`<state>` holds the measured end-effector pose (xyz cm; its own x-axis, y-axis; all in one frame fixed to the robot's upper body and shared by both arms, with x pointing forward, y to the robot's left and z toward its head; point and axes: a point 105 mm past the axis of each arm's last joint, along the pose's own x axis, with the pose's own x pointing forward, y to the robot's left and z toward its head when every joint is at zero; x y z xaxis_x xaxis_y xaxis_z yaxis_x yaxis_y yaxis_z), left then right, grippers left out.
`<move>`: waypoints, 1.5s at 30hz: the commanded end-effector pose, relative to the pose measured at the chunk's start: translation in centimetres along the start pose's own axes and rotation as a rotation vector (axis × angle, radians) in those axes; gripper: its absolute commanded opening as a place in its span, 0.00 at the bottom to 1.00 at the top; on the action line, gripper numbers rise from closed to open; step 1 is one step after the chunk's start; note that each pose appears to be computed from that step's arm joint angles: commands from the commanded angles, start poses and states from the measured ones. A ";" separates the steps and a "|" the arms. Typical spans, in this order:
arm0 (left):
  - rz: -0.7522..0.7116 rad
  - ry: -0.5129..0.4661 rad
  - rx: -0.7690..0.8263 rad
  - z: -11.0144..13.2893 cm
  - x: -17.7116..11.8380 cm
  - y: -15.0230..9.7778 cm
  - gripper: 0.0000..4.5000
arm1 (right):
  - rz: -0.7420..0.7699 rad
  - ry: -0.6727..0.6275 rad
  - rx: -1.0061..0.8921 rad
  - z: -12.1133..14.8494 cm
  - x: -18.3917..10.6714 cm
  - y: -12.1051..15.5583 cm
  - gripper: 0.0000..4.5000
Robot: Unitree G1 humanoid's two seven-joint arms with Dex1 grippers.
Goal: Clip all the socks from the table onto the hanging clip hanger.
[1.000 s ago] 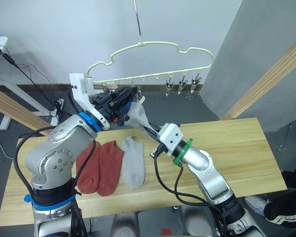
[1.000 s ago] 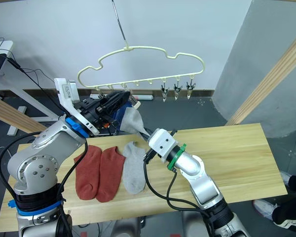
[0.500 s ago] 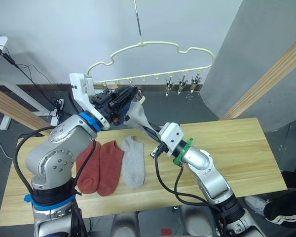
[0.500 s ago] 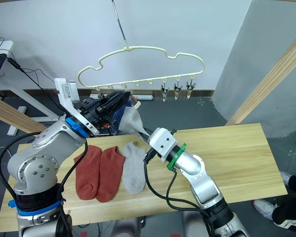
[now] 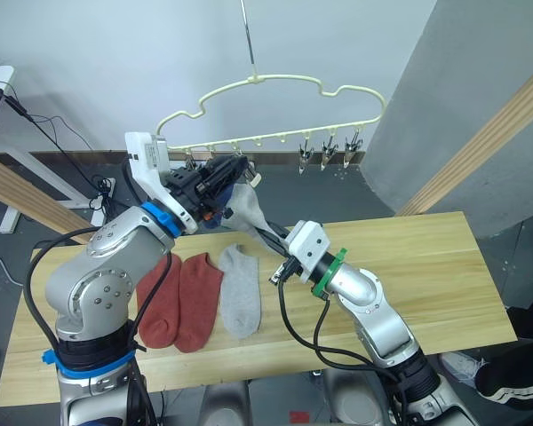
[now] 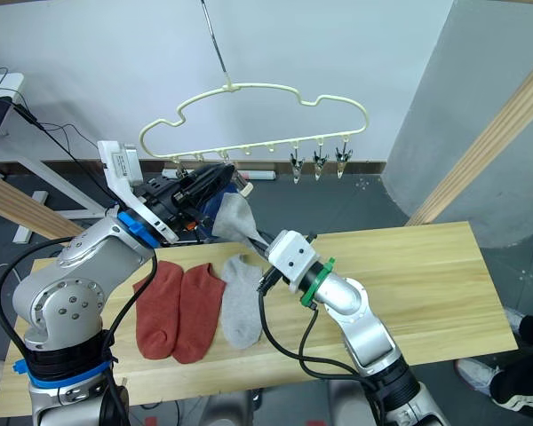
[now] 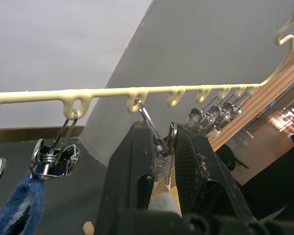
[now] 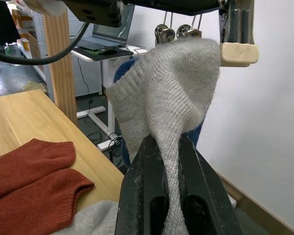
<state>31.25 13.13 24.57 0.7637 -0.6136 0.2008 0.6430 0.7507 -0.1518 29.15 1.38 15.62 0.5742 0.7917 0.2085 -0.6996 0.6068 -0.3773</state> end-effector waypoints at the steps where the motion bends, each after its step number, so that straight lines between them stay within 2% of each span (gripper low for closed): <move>1: -0.041 -0.035 0.026 1.0 -0.1 -1.1 0.11 | -0.014 -0.050 0.020 1.0 0.0 -0.2 0.00; 11: -0.045 -0.036 0.022 1.0 -0.1 -1.2 0.11 | 0.038 -0.065 0.014 1.4 0.2 0.7 0.00; 45: -0.053 -0.044 0.009 1.3 -0.2 -1.3 0.11 | 0.019 -0.060 0.086 1.2 -0.1 0.1 0.00</move>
<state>31.11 12.97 24.67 0.7570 -0.6201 0.2059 0.6517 0.7389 -0.1711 28.94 1.52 15.61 0.5451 0.8108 0.2132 -0.7516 0.5853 -0.3042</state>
